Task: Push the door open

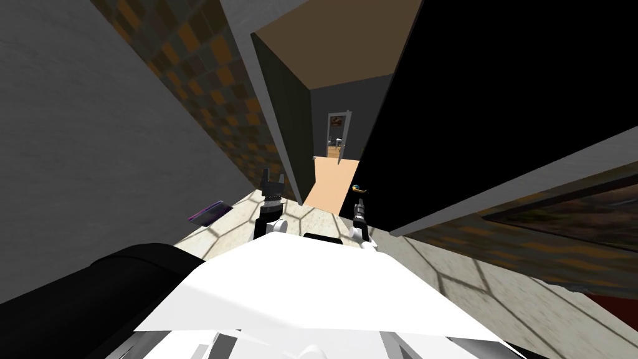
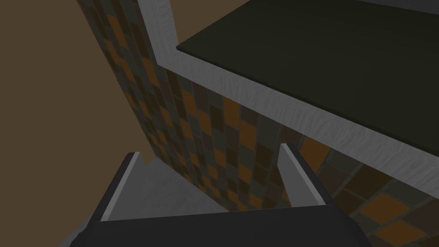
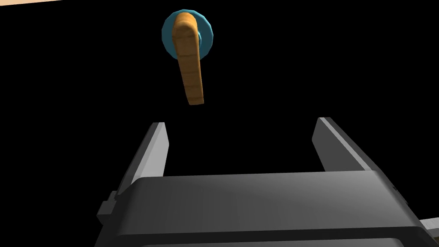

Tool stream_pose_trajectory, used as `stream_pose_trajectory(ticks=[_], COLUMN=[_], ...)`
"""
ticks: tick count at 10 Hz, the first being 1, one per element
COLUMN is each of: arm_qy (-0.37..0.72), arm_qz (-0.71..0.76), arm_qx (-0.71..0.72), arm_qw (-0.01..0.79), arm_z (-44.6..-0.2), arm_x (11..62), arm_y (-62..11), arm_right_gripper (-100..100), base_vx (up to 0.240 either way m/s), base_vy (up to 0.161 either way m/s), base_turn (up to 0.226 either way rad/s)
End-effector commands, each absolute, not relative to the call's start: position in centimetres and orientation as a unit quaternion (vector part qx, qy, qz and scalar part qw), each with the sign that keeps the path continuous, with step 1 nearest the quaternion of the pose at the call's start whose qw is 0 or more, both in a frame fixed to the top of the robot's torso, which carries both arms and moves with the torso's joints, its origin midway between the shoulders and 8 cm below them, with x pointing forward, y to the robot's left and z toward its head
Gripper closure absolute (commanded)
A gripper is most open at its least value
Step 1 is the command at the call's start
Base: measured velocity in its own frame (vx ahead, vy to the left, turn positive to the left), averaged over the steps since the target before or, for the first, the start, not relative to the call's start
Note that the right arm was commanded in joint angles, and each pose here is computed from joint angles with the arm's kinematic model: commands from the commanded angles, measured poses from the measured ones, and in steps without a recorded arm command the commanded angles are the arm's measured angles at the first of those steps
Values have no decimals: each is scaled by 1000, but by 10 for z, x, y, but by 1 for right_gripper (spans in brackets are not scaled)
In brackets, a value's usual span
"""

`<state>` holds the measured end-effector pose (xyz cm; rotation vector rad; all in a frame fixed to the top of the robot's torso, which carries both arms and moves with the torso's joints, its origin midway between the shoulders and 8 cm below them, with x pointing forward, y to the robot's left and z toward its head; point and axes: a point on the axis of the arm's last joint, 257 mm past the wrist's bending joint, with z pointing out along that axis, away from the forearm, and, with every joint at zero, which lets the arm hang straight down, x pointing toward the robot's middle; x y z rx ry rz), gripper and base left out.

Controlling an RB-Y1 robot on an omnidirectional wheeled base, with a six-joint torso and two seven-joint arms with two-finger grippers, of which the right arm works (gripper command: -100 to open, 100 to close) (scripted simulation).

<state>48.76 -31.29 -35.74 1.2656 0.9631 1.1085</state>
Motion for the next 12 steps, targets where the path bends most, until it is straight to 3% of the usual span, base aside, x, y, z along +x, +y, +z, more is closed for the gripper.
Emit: stream_pose_trajectory(ticks=[1, 9, 12], arm_qy=[414, 430, 428], arm_qz=[465, 438, 435], arm_qx=[542, 557, 559], arm_qw=[565, 560, 562], arm_z=[-364, -387, -389], arm_x=[488, 487, 484], arm_y=[-314, -317, -321], arm_right_gripper=[-100, -100, -100], base_vx=[33, 21, 142], base_vy=[-100, -89, -48], base_turn=[97, 82, 26])
